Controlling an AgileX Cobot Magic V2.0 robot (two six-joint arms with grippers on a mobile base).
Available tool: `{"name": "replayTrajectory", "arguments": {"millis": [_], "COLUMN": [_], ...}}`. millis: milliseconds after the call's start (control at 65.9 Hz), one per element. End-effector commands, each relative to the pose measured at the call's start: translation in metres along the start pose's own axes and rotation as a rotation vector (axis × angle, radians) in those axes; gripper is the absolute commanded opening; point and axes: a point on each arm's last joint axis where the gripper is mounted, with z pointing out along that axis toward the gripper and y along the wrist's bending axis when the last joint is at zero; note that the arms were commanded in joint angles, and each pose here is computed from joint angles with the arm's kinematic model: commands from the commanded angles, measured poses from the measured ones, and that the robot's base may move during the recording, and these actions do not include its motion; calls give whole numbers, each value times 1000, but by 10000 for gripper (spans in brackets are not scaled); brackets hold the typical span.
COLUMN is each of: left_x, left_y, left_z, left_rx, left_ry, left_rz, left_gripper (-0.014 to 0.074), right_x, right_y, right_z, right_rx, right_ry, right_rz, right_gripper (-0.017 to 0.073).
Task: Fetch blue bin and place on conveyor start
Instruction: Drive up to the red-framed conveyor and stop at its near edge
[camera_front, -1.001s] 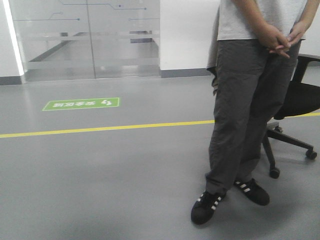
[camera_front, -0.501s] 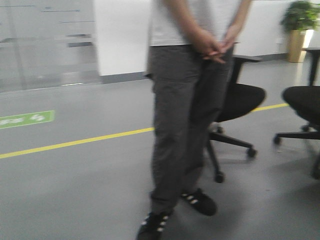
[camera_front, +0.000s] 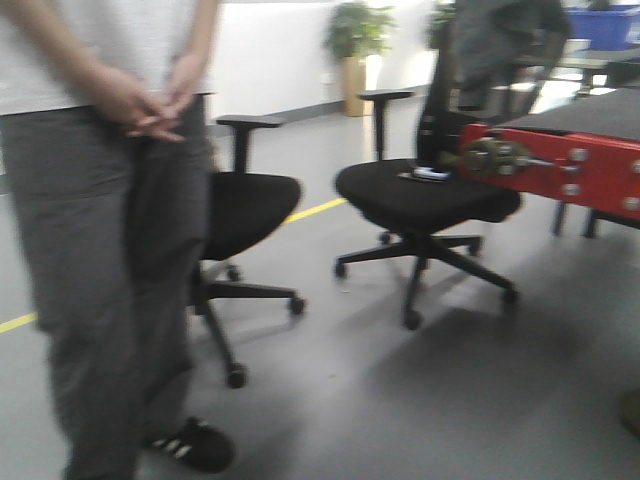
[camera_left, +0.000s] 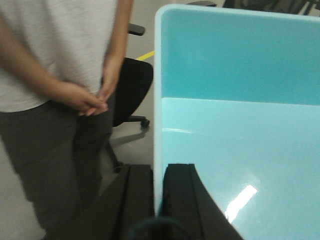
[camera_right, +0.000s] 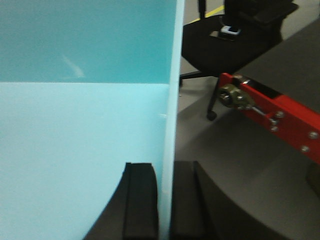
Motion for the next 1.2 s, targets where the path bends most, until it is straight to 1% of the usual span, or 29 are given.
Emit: {"name": "replayTrajectory", "arguments": {"millis": [0, 1183], "left_x": [-9, -9], "left_y": [1, 1], "left_z": [-6, -6], "left_rx": [16, 16], "left_ry": [-65, -65], "left_rz": [13, 13], "left_gripper": [-111, -111], "right_x": [-8, -8], "right_y": [0, 0], "right_z": [-8, -8], "right_rx": [-13, -13], "right_ry": [-64, -64], "right_rz": [-19, -19], "right_gripper": [-153, -153]}}
